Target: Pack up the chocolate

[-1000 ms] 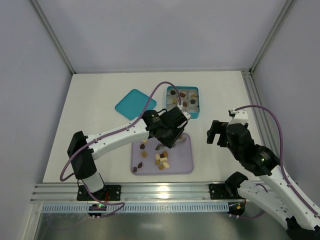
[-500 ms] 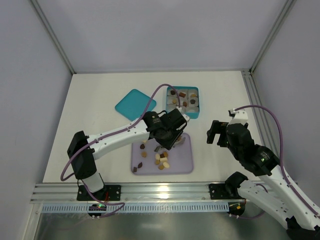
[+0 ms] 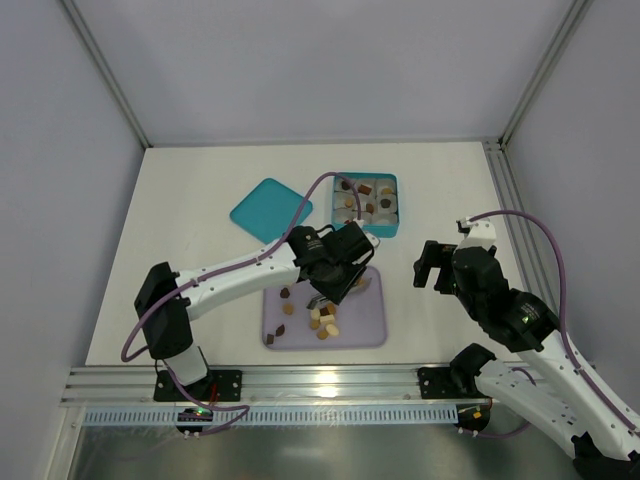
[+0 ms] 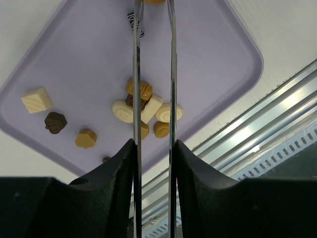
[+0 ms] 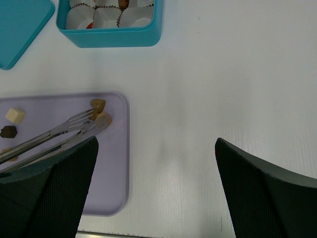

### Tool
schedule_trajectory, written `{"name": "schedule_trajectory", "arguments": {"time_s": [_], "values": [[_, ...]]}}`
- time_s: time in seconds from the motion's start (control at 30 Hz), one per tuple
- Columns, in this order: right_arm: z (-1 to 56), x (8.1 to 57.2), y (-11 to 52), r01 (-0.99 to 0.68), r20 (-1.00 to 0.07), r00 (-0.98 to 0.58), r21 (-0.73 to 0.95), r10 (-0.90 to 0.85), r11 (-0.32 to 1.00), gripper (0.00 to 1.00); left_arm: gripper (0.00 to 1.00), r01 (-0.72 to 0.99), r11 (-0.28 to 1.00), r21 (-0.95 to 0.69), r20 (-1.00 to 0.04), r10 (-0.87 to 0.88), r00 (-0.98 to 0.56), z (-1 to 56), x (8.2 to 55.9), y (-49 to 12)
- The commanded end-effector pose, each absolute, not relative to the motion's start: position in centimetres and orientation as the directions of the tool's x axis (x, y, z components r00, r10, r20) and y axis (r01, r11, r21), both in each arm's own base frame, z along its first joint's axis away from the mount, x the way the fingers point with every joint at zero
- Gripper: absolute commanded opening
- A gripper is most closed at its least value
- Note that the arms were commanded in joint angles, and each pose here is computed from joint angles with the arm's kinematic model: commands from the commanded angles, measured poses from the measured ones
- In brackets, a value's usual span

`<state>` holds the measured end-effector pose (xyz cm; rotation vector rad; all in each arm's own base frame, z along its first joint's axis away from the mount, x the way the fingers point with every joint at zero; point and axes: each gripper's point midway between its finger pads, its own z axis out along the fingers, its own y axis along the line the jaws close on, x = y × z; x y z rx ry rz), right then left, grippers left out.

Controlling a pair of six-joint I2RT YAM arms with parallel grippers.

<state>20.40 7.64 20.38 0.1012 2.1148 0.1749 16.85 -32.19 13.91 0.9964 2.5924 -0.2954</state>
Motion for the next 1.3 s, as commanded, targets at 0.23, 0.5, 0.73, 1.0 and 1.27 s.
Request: {"name": "schedule_trajectory", "arguments": {"time_s": [0.23, 0.5, 0.73, 1.0, 1.27], "values": [[20.9, 20.8, 7.7, 0.000, -0.854, -0.499, 0.166, 0.144, 0.986, 1.00, 0.36, 0.692, 0.718, -0.072, -0.428, 0.604, -0.672, 15.4, 17.1, -32.7], [20.9, 20.8, 7.6, -0.001, -0.855, -0.498, 0.168, 0.145, 0.986, 1.00, 0.37, 0.699, 0.713, -0.064, -0.423, 0.615, -0.666, 15.0, 17.3, -33.3], [21.0, 20.8, 7.6, 0.001, -0.856, -0.496, 0.168, 0.146, 0.986, 1.00, 0.37, 0.700, 0.712, -0.056, -0.421, 0.619, -0.663, 14.8, 17.6, -33.4], [21.0, 20.8, 7.6, 0.000, -0.857, -0.495, 0.169, 0.147, 0.986, 1.00, 0.37, 0.703, 0.709, -0.051, -0.423, 0.623, -0.658, 14.8, 17.9, -33.8], [20.9, 20.8, 7.6, 0.000, -0.855, -0.498, 0.167, 0.145, 0.986, 1.00, 0.33, 0.703, 0.709, -0.045, -0.416, 0.627, -0.659, 14.6, 17.9, -33.7]]}}
